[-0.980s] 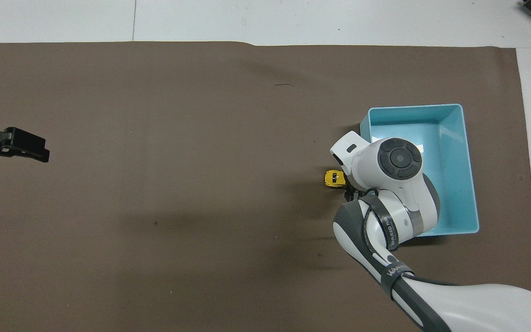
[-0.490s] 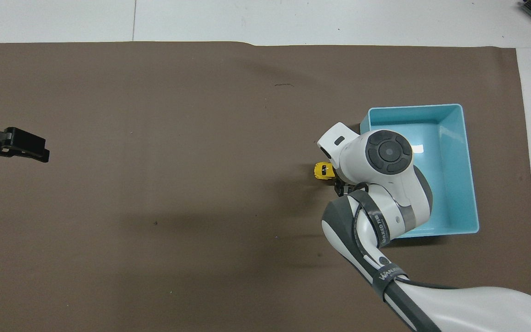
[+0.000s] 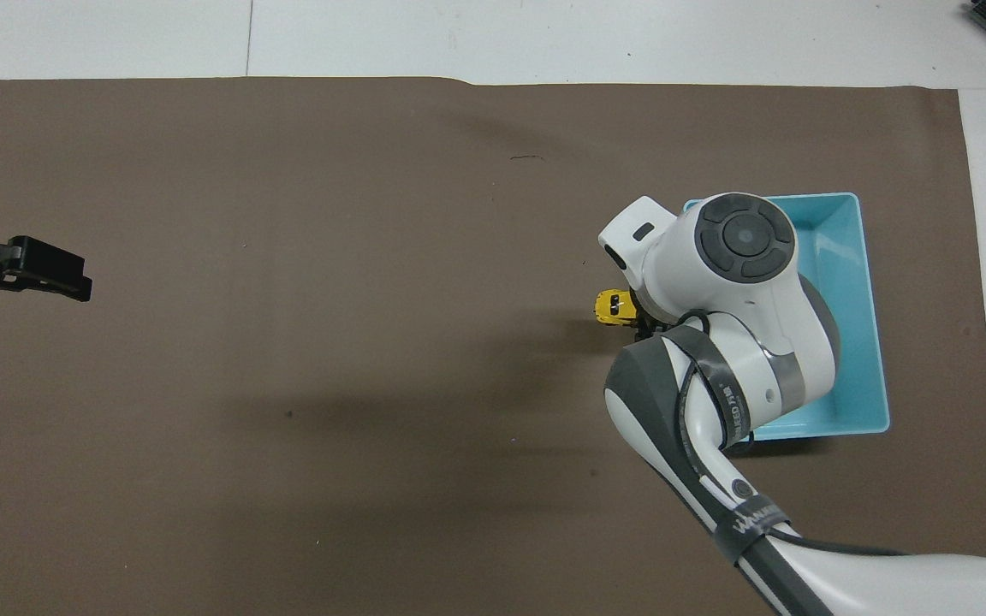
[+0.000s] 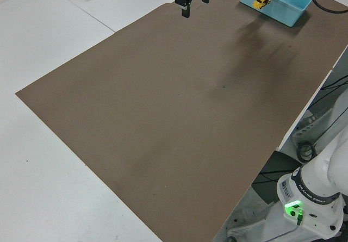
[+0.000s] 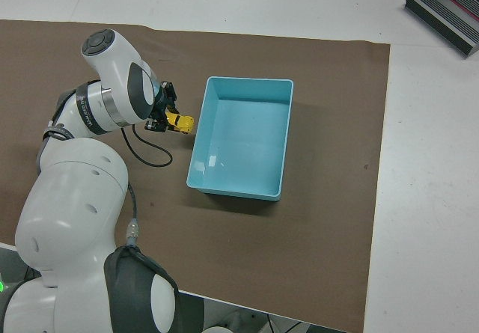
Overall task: Wind up and store yellow beetle car
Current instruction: 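Lift the car with the right gripper and carry it over the bin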
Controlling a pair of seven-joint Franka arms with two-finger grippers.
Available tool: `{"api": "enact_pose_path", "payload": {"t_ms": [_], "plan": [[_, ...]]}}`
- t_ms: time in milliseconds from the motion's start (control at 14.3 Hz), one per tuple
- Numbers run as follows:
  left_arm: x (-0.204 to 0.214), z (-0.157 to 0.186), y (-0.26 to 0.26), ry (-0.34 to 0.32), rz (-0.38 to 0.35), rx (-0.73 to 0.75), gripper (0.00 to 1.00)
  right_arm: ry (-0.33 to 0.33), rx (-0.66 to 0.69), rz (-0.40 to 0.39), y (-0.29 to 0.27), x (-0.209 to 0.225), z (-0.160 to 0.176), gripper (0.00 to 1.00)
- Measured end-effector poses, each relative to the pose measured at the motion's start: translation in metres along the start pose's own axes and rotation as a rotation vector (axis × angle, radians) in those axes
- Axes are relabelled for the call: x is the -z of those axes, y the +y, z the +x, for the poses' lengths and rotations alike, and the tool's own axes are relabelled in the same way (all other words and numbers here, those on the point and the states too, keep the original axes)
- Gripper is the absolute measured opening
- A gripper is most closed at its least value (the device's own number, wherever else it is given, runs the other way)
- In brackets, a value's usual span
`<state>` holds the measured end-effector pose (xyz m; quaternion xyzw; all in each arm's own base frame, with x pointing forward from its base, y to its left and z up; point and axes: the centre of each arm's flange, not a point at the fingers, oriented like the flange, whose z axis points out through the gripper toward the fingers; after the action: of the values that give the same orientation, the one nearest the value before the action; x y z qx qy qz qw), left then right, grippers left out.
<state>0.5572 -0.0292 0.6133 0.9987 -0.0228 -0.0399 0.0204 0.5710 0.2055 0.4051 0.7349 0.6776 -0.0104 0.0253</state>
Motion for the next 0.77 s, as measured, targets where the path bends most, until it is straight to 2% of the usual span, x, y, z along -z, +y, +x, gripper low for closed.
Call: {"api": "enact_pose_path", "payload": {"t_ms": [420, 770], "plan": [[0.000, 0.000, 0.000, 0.000, 0.000, 0.000, 1.00, -0.013, -0.015, 0.004, -0.002, 0.031, -0.022, 0.44], [0.000, 0.000, 0.000, 0.000, 0.000, 0.000, 1.00, -0.024, 0.033, 0.039, 0.013, 0.037, -0.087, 0.44]]}}
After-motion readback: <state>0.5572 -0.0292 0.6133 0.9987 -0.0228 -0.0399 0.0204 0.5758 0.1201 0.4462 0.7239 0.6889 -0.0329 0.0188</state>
